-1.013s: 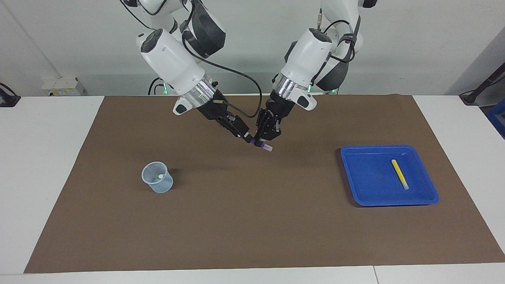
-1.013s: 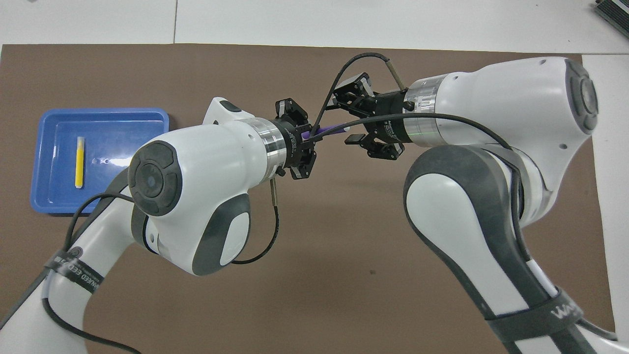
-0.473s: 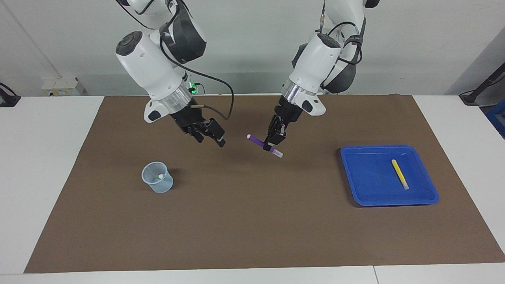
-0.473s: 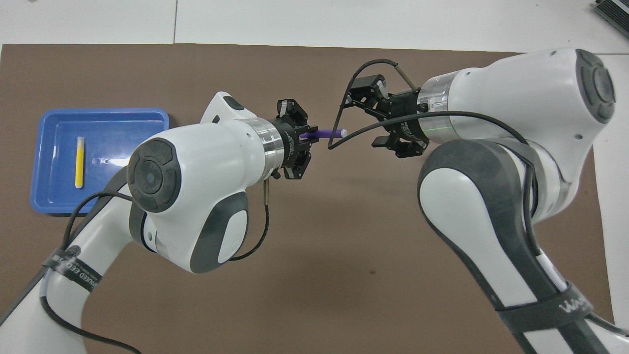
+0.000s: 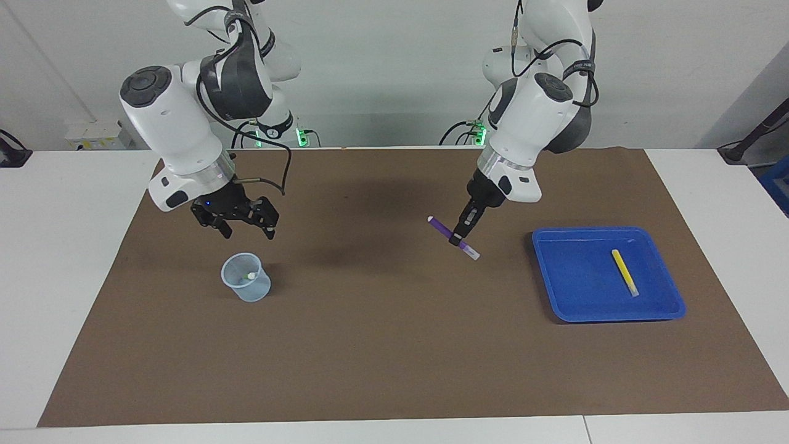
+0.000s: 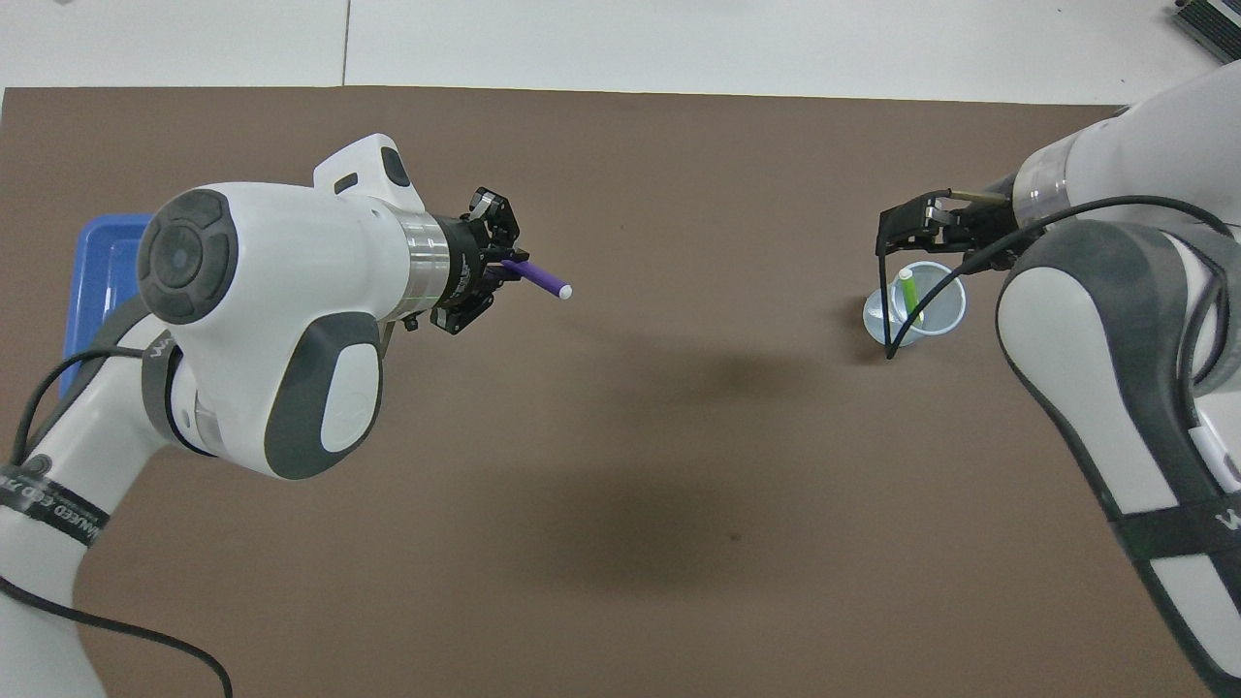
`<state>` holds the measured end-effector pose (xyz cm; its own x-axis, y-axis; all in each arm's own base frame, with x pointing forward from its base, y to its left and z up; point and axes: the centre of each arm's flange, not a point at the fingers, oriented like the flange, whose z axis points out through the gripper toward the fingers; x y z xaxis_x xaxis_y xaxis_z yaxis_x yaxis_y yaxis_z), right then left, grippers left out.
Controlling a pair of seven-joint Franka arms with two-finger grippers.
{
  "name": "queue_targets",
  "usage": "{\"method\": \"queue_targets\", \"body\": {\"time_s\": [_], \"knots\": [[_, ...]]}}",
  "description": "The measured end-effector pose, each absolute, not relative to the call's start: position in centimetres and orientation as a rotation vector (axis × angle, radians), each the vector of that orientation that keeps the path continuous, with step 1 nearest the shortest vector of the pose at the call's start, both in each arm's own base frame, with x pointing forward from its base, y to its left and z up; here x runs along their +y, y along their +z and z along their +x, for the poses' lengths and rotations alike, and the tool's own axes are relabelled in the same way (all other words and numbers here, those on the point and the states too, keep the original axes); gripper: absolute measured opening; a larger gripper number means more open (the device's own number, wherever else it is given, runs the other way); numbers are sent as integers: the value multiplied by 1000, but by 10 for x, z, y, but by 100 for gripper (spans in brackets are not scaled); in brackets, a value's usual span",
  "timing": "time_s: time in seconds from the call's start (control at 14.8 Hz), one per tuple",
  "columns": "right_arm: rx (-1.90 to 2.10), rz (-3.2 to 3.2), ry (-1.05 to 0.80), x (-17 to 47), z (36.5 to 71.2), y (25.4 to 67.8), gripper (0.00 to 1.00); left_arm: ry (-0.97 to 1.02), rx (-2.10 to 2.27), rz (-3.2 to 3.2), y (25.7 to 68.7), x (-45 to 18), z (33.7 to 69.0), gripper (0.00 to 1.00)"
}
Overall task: Right arm passes pens to left for tray arrangement
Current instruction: 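Carry the purple pen with the left gripper over the tray, then lower the purple pen into the tray beside the yellow pen and release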
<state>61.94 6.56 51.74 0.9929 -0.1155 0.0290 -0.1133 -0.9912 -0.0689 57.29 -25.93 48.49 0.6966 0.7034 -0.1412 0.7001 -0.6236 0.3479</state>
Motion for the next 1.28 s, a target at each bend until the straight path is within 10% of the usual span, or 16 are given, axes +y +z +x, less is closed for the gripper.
{"method": "queue_targets", "body": {"time_s": [0.54, 1.28], "knots": [[70, -3108, -43, 6, 569, 597, 100, -80, 477, 2822, 459, -148, 588, 18], [42, -3110, 25, 2, 562, 577, 100, -30, -93, 3065, 407, -29, 600, 18]]}}
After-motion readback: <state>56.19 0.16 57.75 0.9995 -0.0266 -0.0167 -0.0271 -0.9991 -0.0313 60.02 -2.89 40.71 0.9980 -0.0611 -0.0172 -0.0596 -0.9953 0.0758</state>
